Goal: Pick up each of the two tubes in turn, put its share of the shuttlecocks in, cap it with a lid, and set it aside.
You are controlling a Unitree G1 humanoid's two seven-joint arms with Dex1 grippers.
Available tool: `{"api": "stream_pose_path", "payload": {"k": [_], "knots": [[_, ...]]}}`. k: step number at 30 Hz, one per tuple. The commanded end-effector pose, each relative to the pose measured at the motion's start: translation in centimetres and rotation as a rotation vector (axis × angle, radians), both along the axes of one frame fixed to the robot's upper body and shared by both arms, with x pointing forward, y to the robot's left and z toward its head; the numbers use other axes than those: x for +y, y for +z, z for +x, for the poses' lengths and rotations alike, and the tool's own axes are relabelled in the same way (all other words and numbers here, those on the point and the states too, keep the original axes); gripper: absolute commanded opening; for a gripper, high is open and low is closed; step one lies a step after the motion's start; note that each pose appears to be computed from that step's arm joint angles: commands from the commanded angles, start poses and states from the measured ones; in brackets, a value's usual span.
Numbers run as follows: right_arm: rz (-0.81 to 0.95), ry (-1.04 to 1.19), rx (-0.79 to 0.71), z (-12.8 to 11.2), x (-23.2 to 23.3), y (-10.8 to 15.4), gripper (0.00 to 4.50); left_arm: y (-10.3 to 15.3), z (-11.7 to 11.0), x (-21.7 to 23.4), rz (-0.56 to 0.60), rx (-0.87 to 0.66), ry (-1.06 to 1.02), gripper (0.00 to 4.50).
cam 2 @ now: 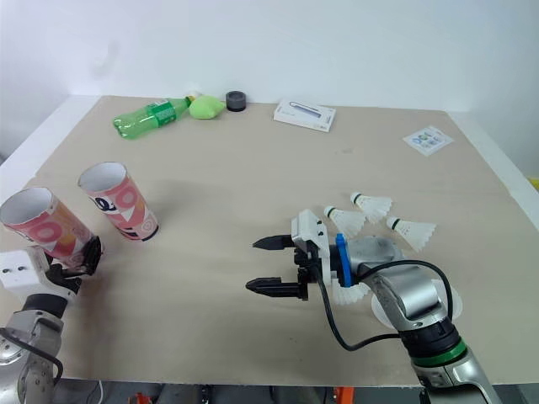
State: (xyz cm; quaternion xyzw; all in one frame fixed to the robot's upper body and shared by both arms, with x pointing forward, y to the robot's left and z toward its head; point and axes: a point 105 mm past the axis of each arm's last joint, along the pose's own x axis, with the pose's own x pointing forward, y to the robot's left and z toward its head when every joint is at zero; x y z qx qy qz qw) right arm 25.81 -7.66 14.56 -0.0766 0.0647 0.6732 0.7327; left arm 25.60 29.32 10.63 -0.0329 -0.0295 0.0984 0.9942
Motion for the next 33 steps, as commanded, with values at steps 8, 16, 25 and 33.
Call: {"api": "stream_pose_path", "payload": {"k": [8, 16, 25, 33], "knots": [[0.025, -0.027, -0.055, 0.3, -0.5, 1.5, 4.50, 1.0, 0.4, 0.5, 0.052, -0.033, 0.018, 3.34], [0.016, -0.026, -0.048, 0.5, -0.8, 1.3, 4.50, 1.7, -2.7, 0.0, 0.142, -0.032, 0.014, 3.34], [0.026, -0.008, -0.037, 0.8, -2.1, 2.6, 4.50, 2.4, -6.0, -6.7, 0.289, 0.071, -0.616, 3.34], [-0.050, -0.146, -0.110, 0.9, -6.4, 4.2, 4.50, 3.4, -4.2, -12.1, 0.429, 0.194, -1.122, 3.34]]}}
